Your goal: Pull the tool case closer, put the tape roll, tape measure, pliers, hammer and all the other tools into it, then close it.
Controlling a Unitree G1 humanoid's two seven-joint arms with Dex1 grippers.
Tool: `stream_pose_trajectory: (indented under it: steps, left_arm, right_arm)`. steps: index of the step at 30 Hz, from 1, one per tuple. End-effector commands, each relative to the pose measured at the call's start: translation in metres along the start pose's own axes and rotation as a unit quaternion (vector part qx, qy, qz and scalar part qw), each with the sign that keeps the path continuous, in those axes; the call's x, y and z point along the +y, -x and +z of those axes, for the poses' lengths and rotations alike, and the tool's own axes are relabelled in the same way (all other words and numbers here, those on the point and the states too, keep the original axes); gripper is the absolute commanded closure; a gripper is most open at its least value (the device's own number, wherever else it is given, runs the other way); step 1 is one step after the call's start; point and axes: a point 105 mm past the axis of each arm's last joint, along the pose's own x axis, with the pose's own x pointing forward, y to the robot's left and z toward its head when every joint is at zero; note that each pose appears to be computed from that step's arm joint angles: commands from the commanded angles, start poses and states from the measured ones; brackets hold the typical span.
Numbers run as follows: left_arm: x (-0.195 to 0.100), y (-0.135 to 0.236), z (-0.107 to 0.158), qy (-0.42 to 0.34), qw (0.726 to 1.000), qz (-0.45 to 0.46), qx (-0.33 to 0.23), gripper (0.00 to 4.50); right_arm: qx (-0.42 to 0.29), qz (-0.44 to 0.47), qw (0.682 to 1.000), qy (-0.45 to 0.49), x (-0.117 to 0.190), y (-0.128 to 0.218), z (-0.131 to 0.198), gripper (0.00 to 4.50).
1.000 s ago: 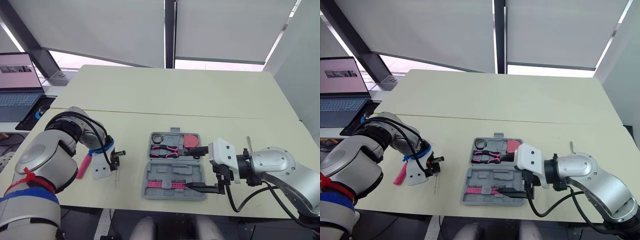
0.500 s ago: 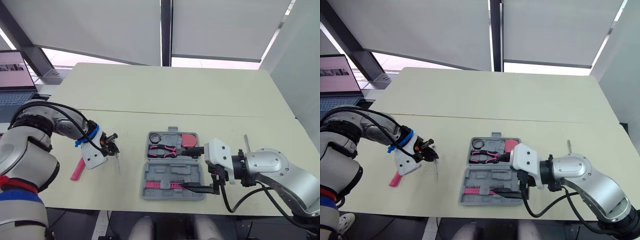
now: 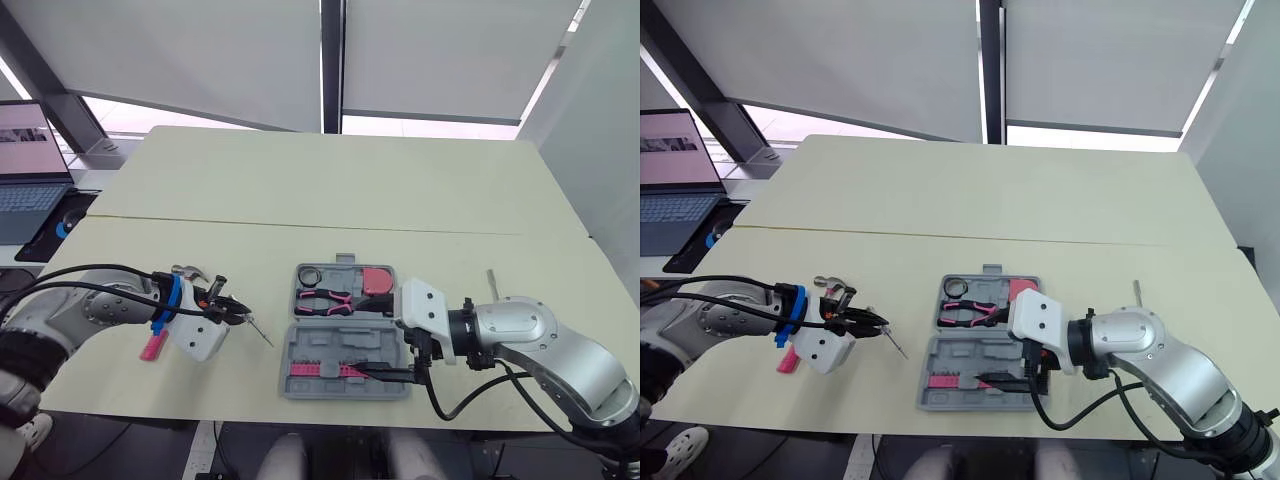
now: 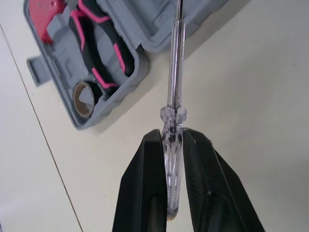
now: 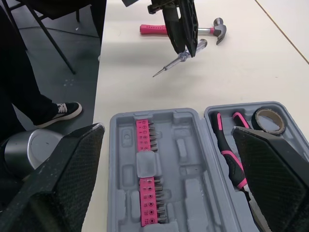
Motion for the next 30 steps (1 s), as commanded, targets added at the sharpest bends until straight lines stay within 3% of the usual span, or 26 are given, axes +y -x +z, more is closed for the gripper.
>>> stream_pose_trajectory:
  steps: [1,5,10,15,18,21,30]
  left_arm:
    - [0.003,0.010,-0.002,0.159,0.987,0.018,0.021,4.32]
    - [-0.004,0.007,0.007,0.358,0.933,0.031,0.015,4.32]
    - [-0.008,0.007,-0.001,0.487,0.870,0.064,0.043,4.32]
    - [-0.016,-0.001,0.004,0.652,0.750,0.102,0.040,4.32]
    - [-0.017,-0.007,0.008,0.688,0.711,0.139,0.047,4.32]
    - [-0.018,-0.012,0.001,0.728,0.651,0.202,0.073,4.32]
    - [-0.040,-0.020,-0.019,0.727,0.602,0.285,0.166,4.32]
  right_arm:
    - [-0.009,-0.008,1.000,0.022,-0.002,0.000,0.007,0.00]
    - [-0.004,-0.012,1.000,0.024,-0.004,0.001,0.006,0.00]
    - [0.000,-0.011,1.000,0.027,-0.005,0.002,0.006,0.00]
    - [0.003,-0.014,0.999,0.031,-0.008,0.002,0.007,0.00]
    - [0.007,-0.017,0.999,0.034,-0.009,0.002,0.007,0.00]
    - [0.018,-0.022,0.999,0.037,-0.011,0.000,0.005,0.00]
    - [0.020,-0.007,0.999,0.042,-0.010,0.000,0.005,0.00]
